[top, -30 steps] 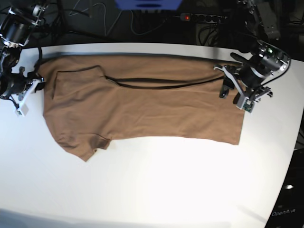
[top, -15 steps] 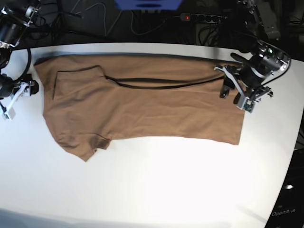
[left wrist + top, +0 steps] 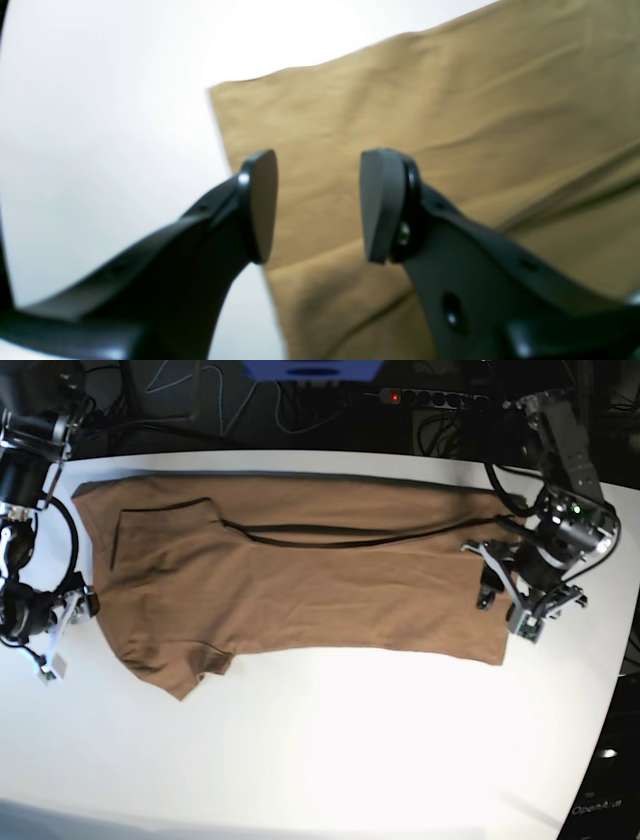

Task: Fold the T-shirt properly
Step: 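Reach both grippers across the shirt to its opposite long edge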

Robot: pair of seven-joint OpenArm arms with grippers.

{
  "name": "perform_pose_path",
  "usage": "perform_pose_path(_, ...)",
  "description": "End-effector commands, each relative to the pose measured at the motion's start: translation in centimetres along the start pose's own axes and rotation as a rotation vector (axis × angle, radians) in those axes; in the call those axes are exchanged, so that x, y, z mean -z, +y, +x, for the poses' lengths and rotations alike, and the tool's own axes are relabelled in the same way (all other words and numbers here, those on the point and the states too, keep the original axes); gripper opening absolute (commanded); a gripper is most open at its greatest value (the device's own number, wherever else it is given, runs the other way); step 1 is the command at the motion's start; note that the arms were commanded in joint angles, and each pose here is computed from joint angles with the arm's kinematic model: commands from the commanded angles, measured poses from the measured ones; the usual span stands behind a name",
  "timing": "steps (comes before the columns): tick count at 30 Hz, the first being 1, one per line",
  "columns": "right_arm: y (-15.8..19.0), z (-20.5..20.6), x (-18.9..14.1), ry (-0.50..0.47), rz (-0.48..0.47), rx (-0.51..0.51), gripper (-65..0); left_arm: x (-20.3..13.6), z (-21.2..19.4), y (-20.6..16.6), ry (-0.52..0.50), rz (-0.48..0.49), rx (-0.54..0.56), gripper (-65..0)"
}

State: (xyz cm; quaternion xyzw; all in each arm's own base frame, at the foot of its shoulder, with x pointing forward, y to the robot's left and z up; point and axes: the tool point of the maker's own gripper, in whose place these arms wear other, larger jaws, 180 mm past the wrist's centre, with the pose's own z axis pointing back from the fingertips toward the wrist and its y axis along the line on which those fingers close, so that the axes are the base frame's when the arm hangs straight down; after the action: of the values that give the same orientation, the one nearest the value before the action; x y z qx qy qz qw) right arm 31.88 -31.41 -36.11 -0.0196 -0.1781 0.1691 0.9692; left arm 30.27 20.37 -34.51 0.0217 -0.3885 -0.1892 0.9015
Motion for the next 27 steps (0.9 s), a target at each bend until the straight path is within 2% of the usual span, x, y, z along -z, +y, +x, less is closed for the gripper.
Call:
perform_pose_path(1,-1.3,2.4,-1.3,-0.048,-0.056,-0.035,-15.8,0.3,1.8,1.6,-0.027,0.043,0.006,-38.1)
perform_pose_path(3,-1.0,3.9,-0.9,-0.043,-0.095,-0.08,-15.8,1.2,2.1,3.0,0.016,0.082,0.018,-38.1)
perform_pose_path(6,-1.5,4.5,-0.1,0.0,-0.153,-0.088,-15.8,2.1,2.7,4.8,0.059,0.131,0.034,-38.1)
perform_pose_path(12,-1.0,5.6,2.2,0.046,-0.156,-0.082,-15.8,4.4,3.1,7.6,0.224,0.208,0.052,-38.1)
perform_pose_path(16,-0.4,6.1,2.5,0.036,-0.145,-0.083,-15.8,6.2,2.0,7.5,0.282,0.172,0.02,-38.1)
perform_pose_path(24,-0.5,6.0,2.5,0.038,-0.146,-0.085,-15.8,9.5,0.7,8.5,0.271,0.077,-0.203,-38.1)
perform_pose_path(27,-0.5,5.6,2.6,0.045,-0.146,-0.085,-15.8,9.9,0.4,8.4,0.25,0.065,-0.24,-38.1)
